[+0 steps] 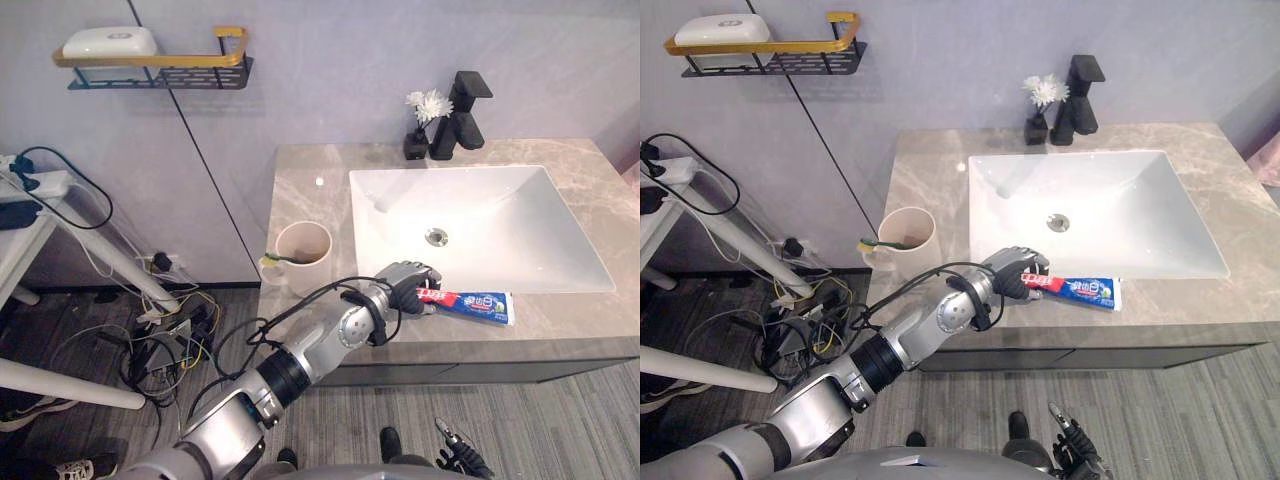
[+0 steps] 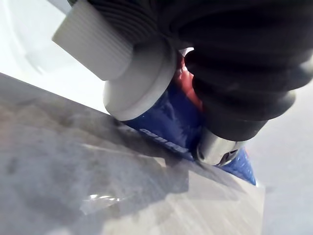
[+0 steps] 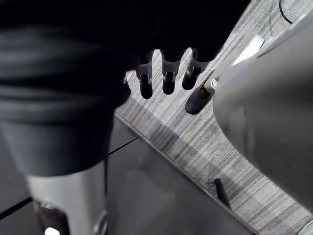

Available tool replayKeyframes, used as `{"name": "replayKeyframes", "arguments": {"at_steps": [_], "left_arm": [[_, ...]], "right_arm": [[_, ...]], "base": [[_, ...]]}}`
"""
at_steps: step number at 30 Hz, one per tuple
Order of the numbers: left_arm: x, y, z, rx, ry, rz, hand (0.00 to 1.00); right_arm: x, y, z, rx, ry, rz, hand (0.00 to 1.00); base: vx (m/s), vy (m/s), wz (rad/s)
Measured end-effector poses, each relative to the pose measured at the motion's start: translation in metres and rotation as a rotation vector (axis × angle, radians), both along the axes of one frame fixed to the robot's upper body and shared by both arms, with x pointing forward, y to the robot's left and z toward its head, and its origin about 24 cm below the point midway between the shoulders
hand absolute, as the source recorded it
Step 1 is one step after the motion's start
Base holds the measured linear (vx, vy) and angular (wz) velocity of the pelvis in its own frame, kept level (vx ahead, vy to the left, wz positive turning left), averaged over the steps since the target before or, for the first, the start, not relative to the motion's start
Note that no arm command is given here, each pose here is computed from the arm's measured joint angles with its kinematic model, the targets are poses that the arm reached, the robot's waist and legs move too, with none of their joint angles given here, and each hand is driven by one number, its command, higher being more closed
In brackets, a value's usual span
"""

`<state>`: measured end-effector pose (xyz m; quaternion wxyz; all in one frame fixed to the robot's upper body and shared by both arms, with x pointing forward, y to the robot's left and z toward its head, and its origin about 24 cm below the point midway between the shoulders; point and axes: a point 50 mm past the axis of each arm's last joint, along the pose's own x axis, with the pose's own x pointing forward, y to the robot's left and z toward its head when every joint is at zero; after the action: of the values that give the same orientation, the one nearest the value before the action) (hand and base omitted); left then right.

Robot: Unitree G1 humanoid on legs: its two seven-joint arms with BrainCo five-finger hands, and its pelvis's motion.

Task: Organize washtable

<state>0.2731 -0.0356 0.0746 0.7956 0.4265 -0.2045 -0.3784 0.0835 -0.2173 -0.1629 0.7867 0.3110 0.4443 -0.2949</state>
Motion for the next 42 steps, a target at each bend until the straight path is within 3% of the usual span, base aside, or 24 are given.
{"name": "replayKeyframes", "arguments": {"at_steps": [7,13,19,22,28,32,37,42], "left_arm": [[-0.005,0.001,0.013,-0.024,-0.062,-0.014,1.0],[-0.036,-0.022,0.03,-0.102,-0.086,-0.185,1.0],[-0.044,-0.028,0.05,-0.206,-0.107,-0.225,1.0],[-0.046,-0.025,0.057,-0.266,-0.103,-0.205,1.0],[-0.058,-0.023,0.085,-0.433,-0.144,-0.209,1.0],[-0.06,-0.025,0.088,-0.45,-0.153,-0.228,1.0],[-0.059,-0.023,0.089,-0.466,-0.148,-0.22,1.0],[-0.05,-0.004,0.107,-0.565,-0.21,-0.141,1.0]], "right_arm": [[0.011,-0.011,0.008,-0.032,-0.09,-0.112,0.0],[0.024,-0.042,0.029,-0.118,-0.214,-0.382,0.0],[0.052,-0.097,0.112,-0.399,-0.552,-0.621,0.0],[0.056,-0.102,0.158,-0.541,-0.692,-0.674,0.0],[0.069,-0.084,0.241,-0.908,-0.858,-0.63,0.0],[0.088,-0.06,0.276,-1.025,-0.993,-0.52,0.0],[0.116,-0.025,0.294,-0.944,-1.172,-0.356,0.0],[0.144,0.027,0.314,-0.787,-1.397,-0.126,0.0]], "base": [[0.01,0.027,-0.28],[-0.01,0.052,-0.36],[-0.05,0.031,-0.44],[-0.02,-0.012,-0.32],[0.0,-0.019,-0.03],[0.0,0.008,0.14],[0.0,0.009,0.29],[0.0,-0.009,0.33]]}}
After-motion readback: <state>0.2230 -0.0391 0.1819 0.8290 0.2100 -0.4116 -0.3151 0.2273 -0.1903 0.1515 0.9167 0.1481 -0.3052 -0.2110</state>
